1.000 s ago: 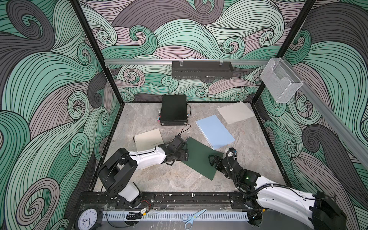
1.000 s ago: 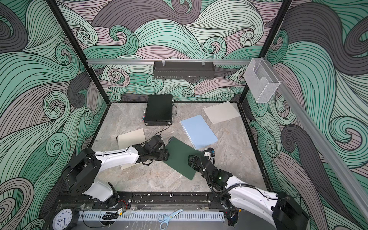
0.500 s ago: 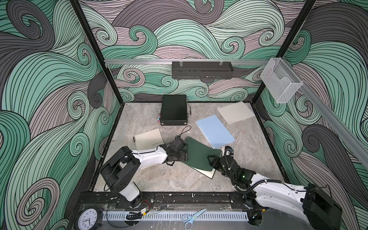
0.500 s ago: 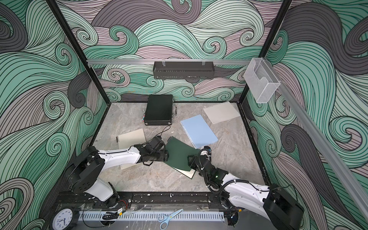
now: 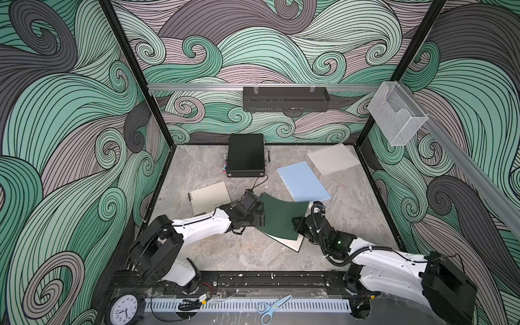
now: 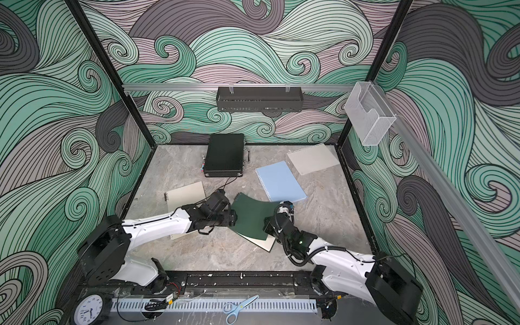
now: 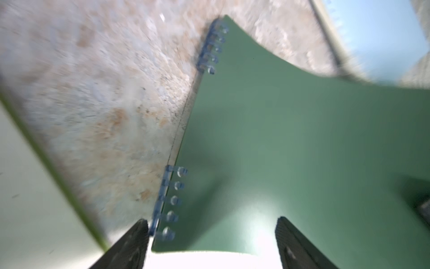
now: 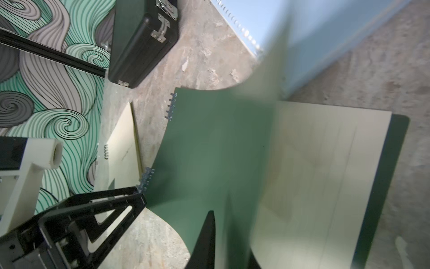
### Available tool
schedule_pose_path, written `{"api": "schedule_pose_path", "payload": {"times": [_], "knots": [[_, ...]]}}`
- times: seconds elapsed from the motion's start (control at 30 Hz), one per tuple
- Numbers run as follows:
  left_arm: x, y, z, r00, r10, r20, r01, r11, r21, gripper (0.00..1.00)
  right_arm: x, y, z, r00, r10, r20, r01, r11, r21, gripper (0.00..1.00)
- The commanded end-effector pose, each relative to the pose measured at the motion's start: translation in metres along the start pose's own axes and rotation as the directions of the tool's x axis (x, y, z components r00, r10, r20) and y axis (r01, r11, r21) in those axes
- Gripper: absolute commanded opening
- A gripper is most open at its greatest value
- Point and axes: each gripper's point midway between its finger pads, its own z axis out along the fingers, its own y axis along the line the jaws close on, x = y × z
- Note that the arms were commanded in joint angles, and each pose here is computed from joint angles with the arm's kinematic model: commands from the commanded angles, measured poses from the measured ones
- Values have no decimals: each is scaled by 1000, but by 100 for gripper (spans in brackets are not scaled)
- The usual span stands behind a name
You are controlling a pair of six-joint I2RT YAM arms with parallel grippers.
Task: Tear off pages from different notebooks
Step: Open the notebook at the center of the board.
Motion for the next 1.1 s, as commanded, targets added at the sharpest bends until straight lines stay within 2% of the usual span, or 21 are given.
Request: {"api": "schedule_pose_path", "payload": {"times": [0.0,0.1,0.17,0.23,0.33,0.4,0.43,0.5,0.53,0.6,0.63,0.67,0.8,1.07], "knots": [[-14,4,-35,998,-5,57,7,999,-34,84,1,7,2,999,-17,-29,18,1000,24,4],[-23,8,-67,996,-53,72,58,997,-56,84,2,12,6,998,-31,-56,33,998,49,0],[-25,20,-92,987,-134,85,143,984,-104,84,7,18,10,995,-37,-92,41,998,42,0],[-28,24,-112,981,-163,103,173,980,-100,85,10,26,14,992,-42,-118,45,999,23,0],[-48,10,-144,969,-148,199,148,989,18,86,9,36,18,990,-55,-131,60,998,29,0],[-68,-4,-165,946,-117,302,88,990,108,88,5,45,18,991,-60,-118,63,998,21,0],[-79,-4,-172,925,-89,369,51,992,111,91,2,52,18,993,-66,-101,68,998,13,0],[-97,6,-175,877,-30,479,18,999,31,94,-7,63,17,994,-78,-72,79,997,14,0],[-102,15,-174,864,-26,504,44,999,-24,94,-10,66,18,994,-82,-66,84,996,24,0],[-99,18,-165,882,-33,470,64,997,-50,90,-15,65,18,995,-82,-49,84,995,53,0],[-94,8,-162,908,-16,419,25,1000,-18,86,-17,63,20,998,-63,-25,64,996,56,0],[-93,0,-159,912,10,410,-9,1000,-4,82,-20,64,21,999,-44,2,44,998,49,0],[-89,-32,-153,934,11,357,-64,989,135,80,-35,59,12,999,18,41,-24,991,133,0],[-59,-51,-132,921,43,388,-175,935,309,80,-28,69,31,999,43,2,-43,991,130,0]]}}
